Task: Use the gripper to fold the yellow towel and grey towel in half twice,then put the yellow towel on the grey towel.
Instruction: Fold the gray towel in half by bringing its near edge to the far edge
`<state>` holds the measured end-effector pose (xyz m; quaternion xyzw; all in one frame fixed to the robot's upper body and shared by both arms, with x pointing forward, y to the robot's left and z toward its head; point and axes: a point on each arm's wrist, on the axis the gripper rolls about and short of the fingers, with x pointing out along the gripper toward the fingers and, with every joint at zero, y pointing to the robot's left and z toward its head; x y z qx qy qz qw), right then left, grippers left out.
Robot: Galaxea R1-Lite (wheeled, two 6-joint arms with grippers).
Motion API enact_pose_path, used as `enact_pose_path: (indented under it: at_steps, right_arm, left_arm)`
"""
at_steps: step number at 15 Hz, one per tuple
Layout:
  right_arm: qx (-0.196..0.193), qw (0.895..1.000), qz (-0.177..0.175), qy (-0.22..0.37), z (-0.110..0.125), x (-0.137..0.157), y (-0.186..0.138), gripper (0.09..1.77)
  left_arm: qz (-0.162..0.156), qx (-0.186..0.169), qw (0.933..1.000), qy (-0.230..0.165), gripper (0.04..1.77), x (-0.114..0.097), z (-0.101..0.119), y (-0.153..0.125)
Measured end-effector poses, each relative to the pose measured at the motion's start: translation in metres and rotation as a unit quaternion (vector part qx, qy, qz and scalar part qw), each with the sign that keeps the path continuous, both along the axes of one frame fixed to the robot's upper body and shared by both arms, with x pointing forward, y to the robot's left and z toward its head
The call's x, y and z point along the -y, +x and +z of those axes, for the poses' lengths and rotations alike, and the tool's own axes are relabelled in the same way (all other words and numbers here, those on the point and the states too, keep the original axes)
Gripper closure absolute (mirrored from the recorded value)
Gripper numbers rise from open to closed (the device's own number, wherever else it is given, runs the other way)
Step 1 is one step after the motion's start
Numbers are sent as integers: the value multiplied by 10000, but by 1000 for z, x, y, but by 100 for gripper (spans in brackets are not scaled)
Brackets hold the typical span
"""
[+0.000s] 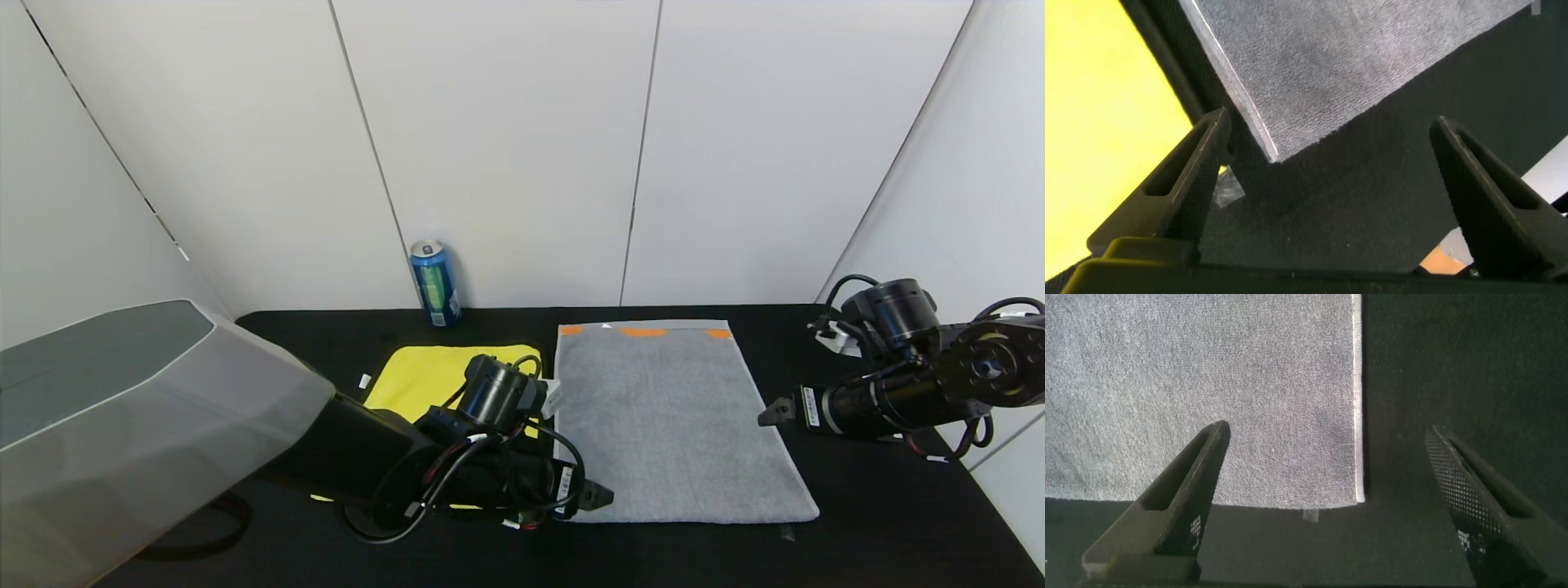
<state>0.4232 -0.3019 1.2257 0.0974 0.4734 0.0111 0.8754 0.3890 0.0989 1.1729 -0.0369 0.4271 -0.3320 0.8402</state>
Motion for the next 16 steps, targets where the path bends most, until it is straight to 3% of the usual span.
enact_pose_path:
  at_steps: [16]
  right_arm:
    - [5,10000,-22,-3,0,-1,1,15]
  left_arm:
    - [-87,-214,9995,199,9,9,-26,6]
